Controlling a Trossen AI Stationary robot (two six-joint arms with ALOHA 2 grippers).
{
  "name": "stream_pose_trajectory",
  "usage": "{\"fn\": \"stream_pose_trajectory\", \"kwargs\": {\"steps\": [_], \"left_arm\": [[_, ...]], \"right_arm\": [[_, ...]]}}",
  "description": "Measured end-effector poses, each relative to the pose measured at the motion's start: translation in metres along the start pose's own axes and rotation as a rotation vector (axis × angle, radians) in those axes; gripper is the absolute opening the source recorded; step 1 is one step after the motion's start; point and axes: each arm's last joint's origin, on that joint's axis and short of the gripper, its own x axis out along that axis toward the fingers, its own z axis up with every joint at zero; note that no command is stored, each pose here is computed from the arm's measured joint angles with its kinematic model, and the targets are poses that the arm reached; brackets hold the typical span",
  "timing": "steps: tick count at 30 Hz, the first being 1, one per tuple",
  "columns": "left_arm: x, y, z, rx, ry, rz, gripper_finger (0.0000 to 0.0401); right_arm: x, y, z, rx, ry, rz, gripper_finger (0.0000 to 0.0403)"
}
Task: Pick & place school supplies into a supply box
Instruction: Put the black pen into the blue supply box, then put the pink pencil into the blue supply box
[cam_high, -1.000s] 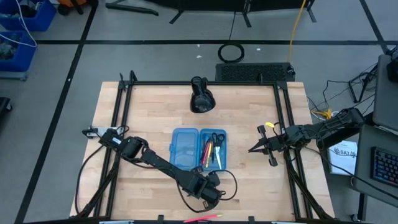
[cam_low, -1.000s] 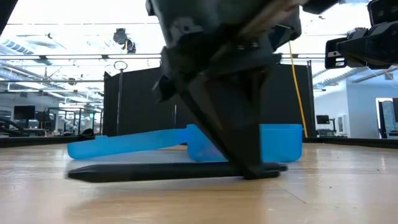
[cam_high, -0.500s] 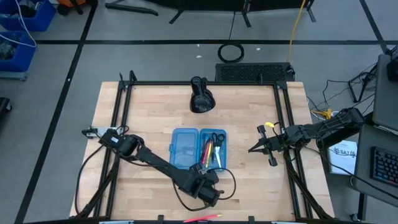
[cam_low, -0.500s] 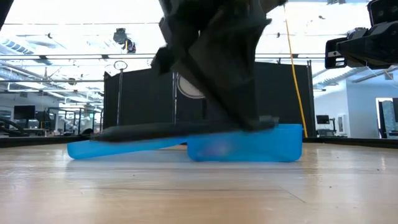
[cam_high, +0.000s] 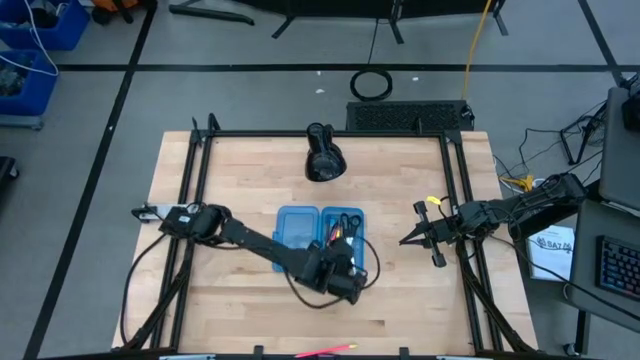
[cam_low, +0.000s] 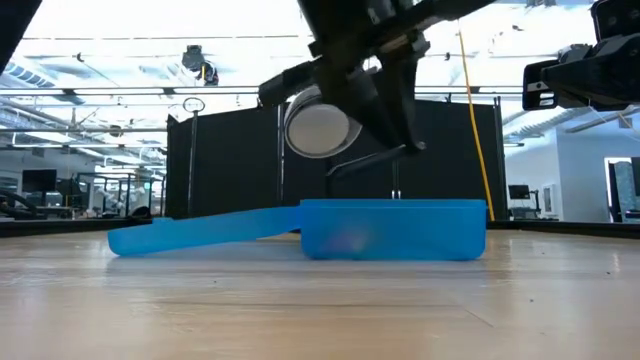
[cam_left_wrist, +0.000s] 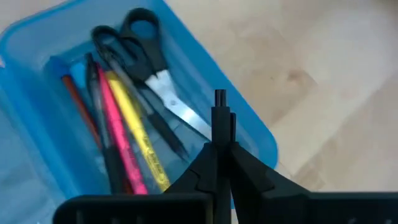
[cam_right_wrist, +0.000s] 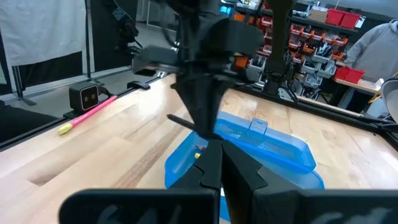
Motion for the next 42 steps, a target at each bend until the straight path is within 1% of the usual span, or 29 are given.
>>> {"fn": "stream_pose_trajectory", "kwargs": {"steps": [4,9,13,16,21,26,30,34,39,42], "left_arm": [[0.004,0.007,0.017,-0.105,-0.037,0.024,0.0027],[0.006,0.021,0.036,-0.217,-0.111,0.102,0.0016],[0.012,0.037,0.048,-0.243,-0.100,0.198,0.0023],[0.019,0.046,0.054,-0.259,-0.107,0.240,0.0025],[0.037,0.060,0.050,-0.281,-0.065,0.287,0.0015],[0.056,0.066,0.031,-0.324,-0.003,0.260,0.0027],[0.066,0.070,0.022,-0.346,0.022,0.240,0.0030],[0.066,0.072,0.021,-0.336,0.033,0.250,0.0044],[0.061,0.066,0.022,-0.250,0.052,0.228,0.0080],[0.053,0.062,0.025,-0.233,0.049,0.209,0.0100]], "right_arm": [[0.000,0.000,0.000,0.000,0.001,0.000,0.0000],[0.000,0.000,0.000,0.000,0.001,-0.001,0.0000],[0.000,0.000,0.000,0.008,0.001,-0.001,0.0000],[0.000,0.000,0.000,0.011,0.001,-0.001,0.0000],[0.000,0.000,0.000,0.008,0.001,-0.002,0.0000],[0.000,0.000,0.000,0.005,0.002,-0.002,0.0000],[0.000,0.000,0.000,0.004,0.002,-0.002,0.0000],[0.000,0.000,0.000,0.004,0.002,-0.002,0.0000],[0.000,0.000,0.000,0.015,0.001,-0.002,0.0000],[0.000,0.000,0.000,0.018,0.001,-0.002,0.0000]]}}
